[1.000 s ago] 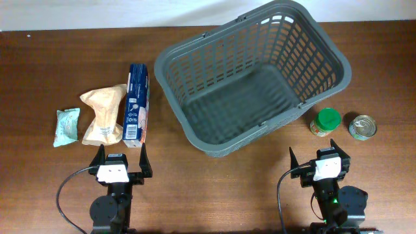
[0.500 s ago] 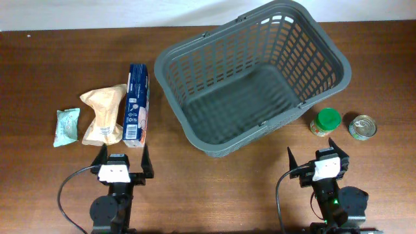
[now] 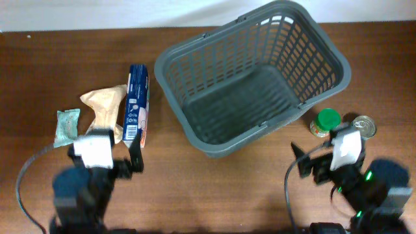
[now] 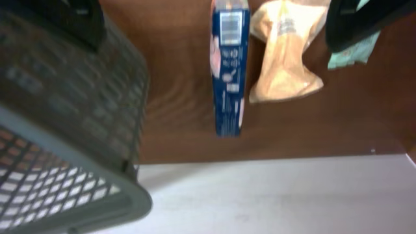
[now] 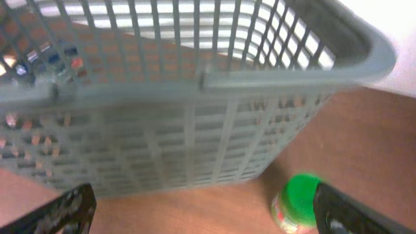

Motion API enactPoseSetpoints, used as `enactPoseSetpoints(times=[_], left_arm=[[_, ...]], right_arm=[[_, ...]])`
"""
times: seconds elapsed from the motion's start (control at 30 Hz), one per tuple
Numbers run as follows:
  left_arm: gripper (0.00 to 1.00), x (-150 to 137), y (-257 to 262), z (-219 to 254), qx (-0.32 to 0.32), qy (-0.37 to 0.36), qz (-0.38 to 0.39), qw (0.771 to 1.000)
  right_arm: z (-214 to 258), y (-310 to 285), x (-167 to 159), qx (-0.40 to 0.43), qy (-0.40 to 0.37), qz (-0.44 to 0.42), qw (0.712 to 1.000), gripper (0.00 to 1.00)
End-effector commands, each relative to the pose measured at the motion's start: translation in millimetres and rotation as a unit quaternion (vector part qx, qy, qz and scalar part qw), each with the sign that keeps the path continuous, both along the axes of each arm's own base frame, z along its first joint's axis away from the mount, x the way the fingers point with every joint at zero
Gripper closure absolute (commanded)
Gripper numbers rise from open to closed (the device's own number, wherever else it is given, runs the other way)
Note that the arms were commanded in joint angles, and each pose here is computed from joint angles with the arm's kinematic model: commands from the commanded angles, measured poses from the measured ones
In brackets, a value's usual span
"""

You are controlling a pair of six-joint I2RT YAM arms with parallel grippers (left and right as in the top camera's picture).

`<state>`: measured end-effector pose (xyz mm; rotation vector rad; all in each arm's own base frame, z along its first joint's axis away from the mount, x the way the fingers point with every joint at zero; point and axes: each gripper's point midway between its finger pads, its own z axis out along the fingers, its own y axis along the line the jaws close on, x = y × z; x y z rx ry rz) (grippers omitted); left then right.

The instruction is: Pack container

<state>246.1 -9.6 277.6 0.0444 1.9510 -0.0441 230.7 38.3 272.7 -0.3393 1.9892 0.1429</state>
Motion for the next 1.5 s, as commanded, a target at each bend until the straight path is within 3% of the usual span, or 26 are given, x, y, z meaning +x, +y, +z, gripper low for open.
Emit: enactPoseSetpoints(times=[0.0, 0.23, 0.33, 0.43, 0.63, 0.67, 0.7, 0.73, 0.77, 0.8, 0.9, 0.97, 1.17, 1.33, 1.47], left_arm=[[0.01, 40.3, -4.4, 29.7, 0.005, 0.053, -0.014, 0.998], [0.01, 106.0, -5.2, 53.4, 0.005, 0.127, -0.015, 0.992], [0.01, 123.2, -4.1, 44.1, 0.022, 0.142, -0.020, 0.989], [0.01, 129.6, -10.0, 27.8, 0.025, 0.166, -0.043, 0.985], [0.00, 117.9, -23.3, 23.6, 0.003, 0.185, -0.077, 0.980], [0.21, 115.2, -23.2, 25.6, 0.003, 0.185, -0.076, 0.980], [0.38, 110.6, -23.2, 29.5, 0.003, 0.185, -0.077, 0.980], [0.68, 104.0, -23.3, 36.6, 0.003, 0.183, -0.077, 0.980], [0.89, 97.5, -24.4, 43.2, 0.001, 0.183, -0.080, 0.980], [0.98, 90.3, -26.4, 50.9, -0.003, 0.183, -0.085, 0.979], [0.98, 68.2, -30.2, 75.6, -0.009, 0.176, -0.095, 0.980], [0.98, 47.6, -29.9, 95.6, -0.008, 0.170, -0.095, 0.981], [0.98, 14.2, -42.3, 105.7, -0.005, 0.182, -0.119, 0.976], [0.98, -12.9, -91.7, 87.4, 0.014, 0.232, -0.219, 0.948], [0.98, -44.1, -148.5, 72.6, 0.051, 0.265, -0.334, 0.903]], right_arm=[[51.5, 1.0, 29.4, -0.002, 0.024, 0.014, 1.000, 0.01], [106.3, 29.2, 64.4, 0.059, 0.080, 0.094, 0.991, 0.01], [99.6, 27.3, 82.6, 0.102, 0.126, 0.065, 0.985, 0.01], [76.7, 15.0, 106.2, 0.126, 0.180, 0.005, 0.975, 0.01], [97.0, 17.0, 135.2, 0.131, 0.156, 0.019, 0.979, 0.01], [104.6, 16.7, 137.9, 0.130, 0.141, 0.020, 0.981, 0.11], [112.9, 16.5, 139.7, 0.128, 0.127, 0.022, 0.983, 0.41], [118.9, 16.5, 139.7, 0.128, 0.118, 0.022, 0.984, 0.57], [122.2, 16.4, 139.5, 0.131, 0.116, 0.021, 0.984, 0.69], [124.9, 15.7, 139.5, 0.141, 0.117, 0.012, 0.983, 0.79], [121.9, 9.2, 140.3, 0.164, 0.131, -0.026, 0.977, 0.89], [104.4, -9.9, 136.8, 0.204, 0.177, -0.128, 0.954, 0.96], [87.7, -13.6, 131.6, 0.226, 0.219, -0.169, 0.934, 0.96], [70.9, -16.6, 139.6, 0.224, 0.243, -0.184, 0.926, 0.96], [43.9, -28.0, 149.5, 0.201, 0.274, -0.218, 0.915, 0.96]])
